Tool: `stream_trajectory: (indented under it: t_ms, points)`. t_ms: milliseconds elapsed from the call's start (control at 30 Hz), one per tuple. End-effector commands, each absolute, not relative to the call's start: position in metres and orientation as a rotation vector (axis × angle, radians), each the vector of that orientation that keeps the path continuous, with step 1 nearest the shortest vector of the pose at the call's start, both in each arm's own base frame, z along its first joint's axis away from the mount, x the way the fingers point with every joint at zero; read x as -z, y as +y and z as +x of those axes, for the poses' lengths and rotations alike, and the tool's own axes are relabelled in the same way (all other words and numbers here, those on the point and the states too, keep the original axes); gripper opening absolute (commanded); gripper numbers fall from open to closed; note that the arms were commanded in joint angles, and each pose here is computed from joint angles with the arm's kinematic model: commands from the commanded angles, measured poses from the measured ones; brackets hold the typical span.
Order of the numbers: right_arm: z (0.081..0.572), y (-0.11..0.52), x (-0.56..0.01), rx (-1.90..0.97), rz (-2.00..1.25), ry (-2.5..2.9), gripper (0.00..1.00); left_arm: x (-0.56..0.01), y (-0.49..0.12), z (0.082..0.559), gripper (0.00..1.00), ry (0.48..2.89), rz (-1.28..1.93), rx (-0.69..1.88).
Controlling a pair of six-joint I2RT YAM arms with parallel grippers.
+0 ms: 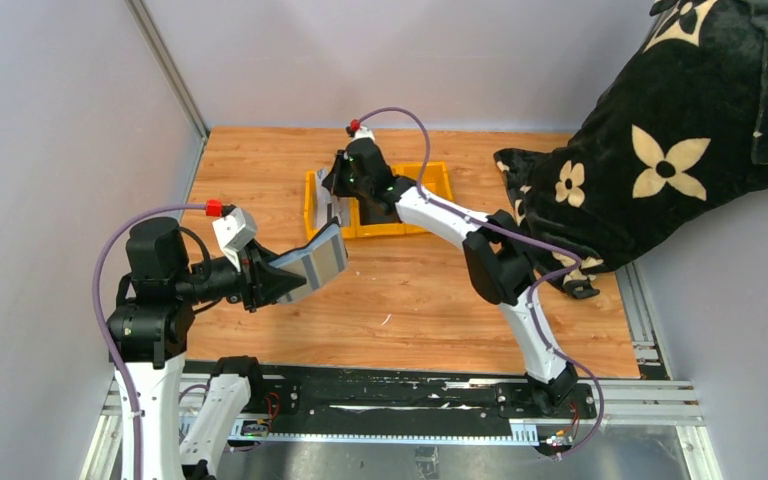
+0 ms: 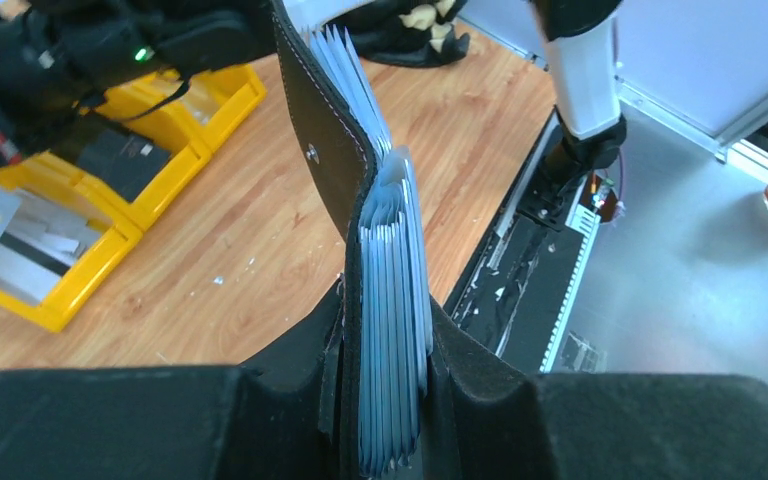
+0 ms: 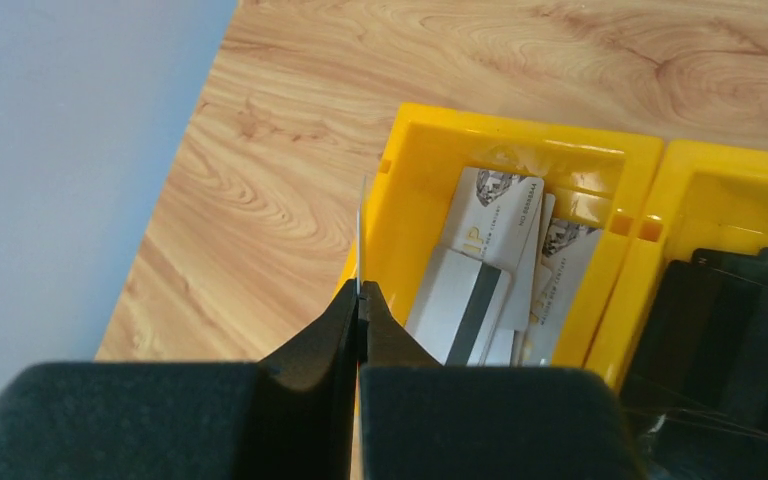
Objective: Take the credit cards out of the card holder
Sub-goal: Place the credit card in the storage box.
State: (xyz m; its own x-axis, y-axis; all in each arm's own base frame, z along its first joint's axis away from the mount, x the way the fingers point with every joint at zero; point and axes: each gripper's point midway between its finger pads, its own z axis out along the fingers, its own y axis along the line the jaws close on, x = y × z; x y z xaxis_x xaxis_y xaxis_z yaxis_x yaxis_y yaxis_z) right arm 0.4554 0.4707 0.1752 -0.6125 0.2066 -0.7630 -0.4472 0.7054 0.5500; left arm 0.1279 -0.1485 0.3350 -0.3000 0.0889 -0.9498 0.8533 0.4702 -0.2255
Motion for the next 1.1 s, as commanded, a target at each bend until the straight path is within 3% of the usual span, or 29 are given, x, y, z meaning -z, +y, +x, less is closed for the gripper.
stream_trajectory:
  t_ms: [0, 500, 633, 900, 1067]
  points:
    - [0.466, 0.485, -0.152, -0.789, -0.116, 2.042, 0.00, -0.355, -0.157, 0.112, 0.00, 1.592, 0.899, 0.996]
    - [0.464, 0.506, -0.116, -0.819, -0.078, 2.068, 0.01, -0.365, -0.159, 0.103, 0.00, 1.550, 0.924, 0.994]
    - [0.458, 0.507, -0.132, -0.842, -0.102, 2.030, 0.27, -0.368, -0.159, 0.103, 0.00, 1.546, 0.927, 0.994]
    - [0.443, 0.493, -0.223, -0.882, -0.227, 1.901, 0.50, -0.370, -0.161, 0.105, 0.00, 1.538, 0.943, 1.024]
    - [0.406, 0.464, -0.290, -0.982, -0.339, 1.765, 0.58, -0.378, -0.162, 0.097, 0.00, 1.515, 0.953, 1.036]
